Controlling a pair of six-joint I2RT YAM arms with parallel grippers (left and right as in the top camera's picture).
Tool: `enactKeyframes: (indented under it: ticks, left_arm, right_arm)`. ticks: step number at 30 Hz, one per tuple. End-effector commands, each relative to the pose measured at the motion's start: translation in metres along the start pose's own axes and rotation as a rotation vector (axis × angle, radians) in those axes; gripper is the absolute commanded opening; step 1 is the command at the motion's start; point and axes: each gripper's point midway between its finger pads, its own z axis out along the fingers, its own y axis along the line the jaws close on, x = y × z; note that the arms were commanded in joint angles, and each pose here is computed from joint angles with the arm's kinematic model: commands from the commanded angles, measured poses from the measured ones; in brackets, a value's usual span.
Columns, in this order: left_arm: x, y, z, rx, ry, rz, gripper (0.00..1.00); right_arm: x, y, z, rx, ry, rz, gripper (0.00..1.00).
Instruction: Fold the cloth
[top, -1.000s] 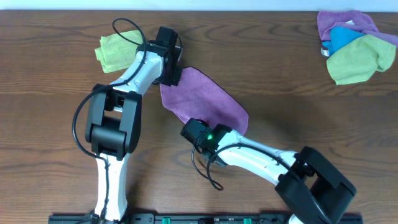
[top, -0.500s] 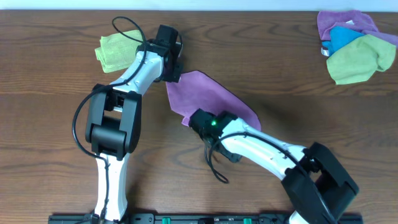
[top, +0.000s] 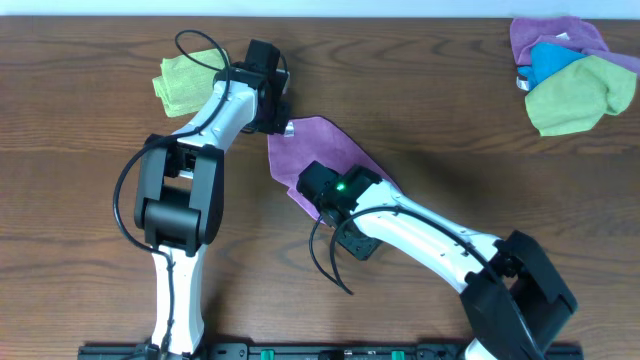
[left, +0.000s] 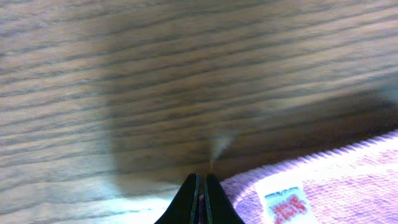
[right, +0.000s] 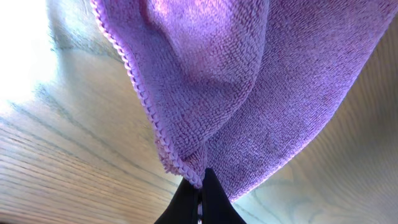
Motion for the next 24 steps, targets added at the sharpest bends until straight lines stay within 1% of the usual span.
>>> enactKeyframes:
  ticks: [1, 6, 8, 11, 14, 21, 24]
  left_arm:
    - [-0.016, -0.008, -0.008, 0.053, -0.023, -0.012, 0.06]
    - [-0.031, -0.008, -0.029, 0.041, -0.045, -0.009, 0.06]
    - [-0.032, -0.009, -0.035, 0.042, -0.034, -0.01, 0.06]
    - [-0.017, -0.013, -0.037, 0.062, 0.028, -0.015, 0.06]
    - [-0.002, -0.025, -0.035, 0.13, 0.083, -0.014, 0.06]
    - [0.019, -0.038, -0.042, 0.131, 0.163, 0.002, 0.06]
    - [0.029, -0.039, -0.034, 0.133, 0.188, 0.001, 0.06]
  right_arm:
    - [-0.007, 0.0, -0.004, -0.016, -0.026, 0.01, 0.01]
    - [-0.008, 0.0, -0.004, -0.016, -0.032, 0.012, 0.01]
    - [-0.008, 0.0, -0.004, -0.016, -0.032, 0.012, 0.01]
    - [-0.008, 0.0, -0.004, -0.016, -0.032, 0.017, 0.01]
    - [-0.009, -0.001, -0.004, -0.016, -0.035, 0.021, 0.01]
    - [-0.009, -0.006, -0.003, -0.019, -0.035, 0.04, 0.01]
    - [-0.009, -0.01, -0.002, -0.02, -0.032, 0.055, 0.01]
